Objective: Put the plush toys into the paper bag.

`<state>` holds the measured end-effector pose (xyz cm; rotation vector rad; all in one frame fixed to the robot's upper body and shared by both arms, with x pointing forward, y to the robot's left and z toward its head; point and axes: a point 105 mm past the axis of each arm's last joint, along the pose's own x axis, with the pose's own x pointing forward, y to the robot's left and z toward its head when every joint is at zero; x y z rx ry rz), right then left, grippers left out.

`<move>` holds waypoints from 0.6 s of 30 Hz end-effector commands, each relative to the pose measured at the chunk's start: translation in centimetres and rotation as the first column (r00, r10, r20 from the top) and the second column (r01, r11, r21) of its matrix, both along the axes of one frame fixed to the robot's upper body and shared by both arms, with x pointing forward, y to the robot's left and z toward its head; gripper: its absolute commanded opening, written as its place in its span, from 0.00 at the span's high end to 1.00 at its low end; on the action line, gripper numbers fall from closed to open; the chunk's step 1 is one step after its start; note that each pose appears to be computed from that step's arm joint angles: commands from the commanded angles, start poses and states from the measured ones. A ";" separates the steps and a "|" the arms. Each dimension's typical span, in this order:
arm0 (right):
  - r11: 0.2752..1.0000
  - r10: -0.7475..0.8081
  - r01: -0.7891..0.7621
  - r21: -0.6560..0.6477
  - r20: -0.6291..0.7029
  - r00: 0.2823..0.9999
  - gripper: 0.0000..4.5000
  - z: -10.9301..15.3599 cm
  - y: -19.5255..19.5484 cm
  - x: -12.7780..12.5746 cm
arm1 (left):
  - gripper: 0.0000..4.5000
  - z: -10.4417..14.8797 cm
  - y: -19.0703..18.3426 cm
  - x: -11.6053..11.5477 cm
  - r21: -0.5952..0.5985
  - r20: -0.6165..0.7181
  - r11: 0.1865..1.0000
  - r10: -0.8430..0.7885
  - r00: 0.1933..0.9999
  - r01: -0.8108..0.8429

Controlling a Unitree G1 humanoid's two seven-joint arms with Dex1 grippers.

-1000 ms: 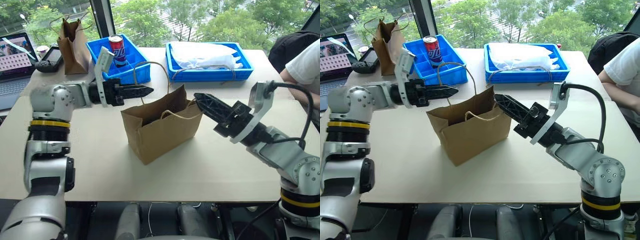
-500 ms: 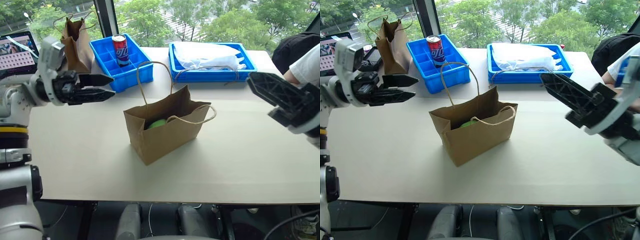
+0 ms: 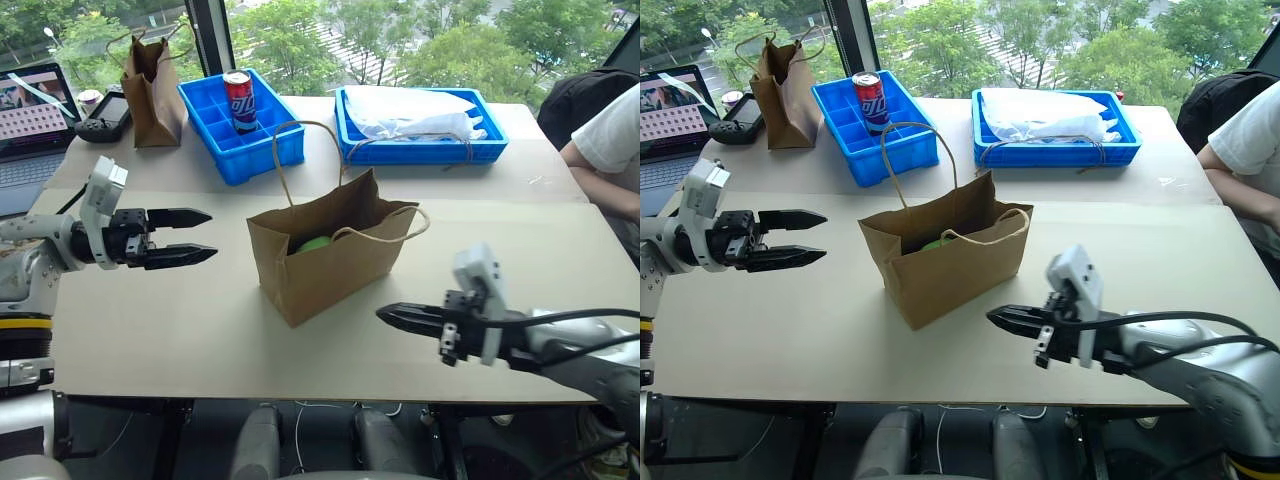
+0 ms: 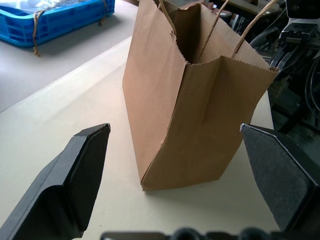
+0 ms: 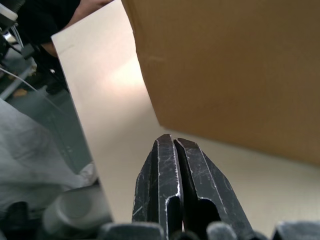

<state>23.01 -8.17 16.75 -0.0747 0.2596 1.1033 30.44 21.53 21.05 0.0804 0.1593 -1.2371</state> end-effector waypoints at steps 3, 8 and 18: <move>0.999 -0.039 0.037 0.015 0.174 0.984 0.96 0.7 3.0 2.8 | 0.00 0.3 -2.3 0.1 -0.008 0.046 1.000 -0.008 0.999 0.008; 0.995 -0.090 0.078 0.062 0.208 0.974 0.96 0.7 4.5 4.6 | 0.00 0.1 -4.4 -0.8 -0.033 0.018 0.998 -0.057 0.998 0.058; 0.983 -0.155 0.132 0.125 0.192 0.969 0.96 0.7 5.4 6.3 | 0.00 -0.1 -7.2 -2.5 -0.063 -0.041 0.995 -0.081 0.996 0.078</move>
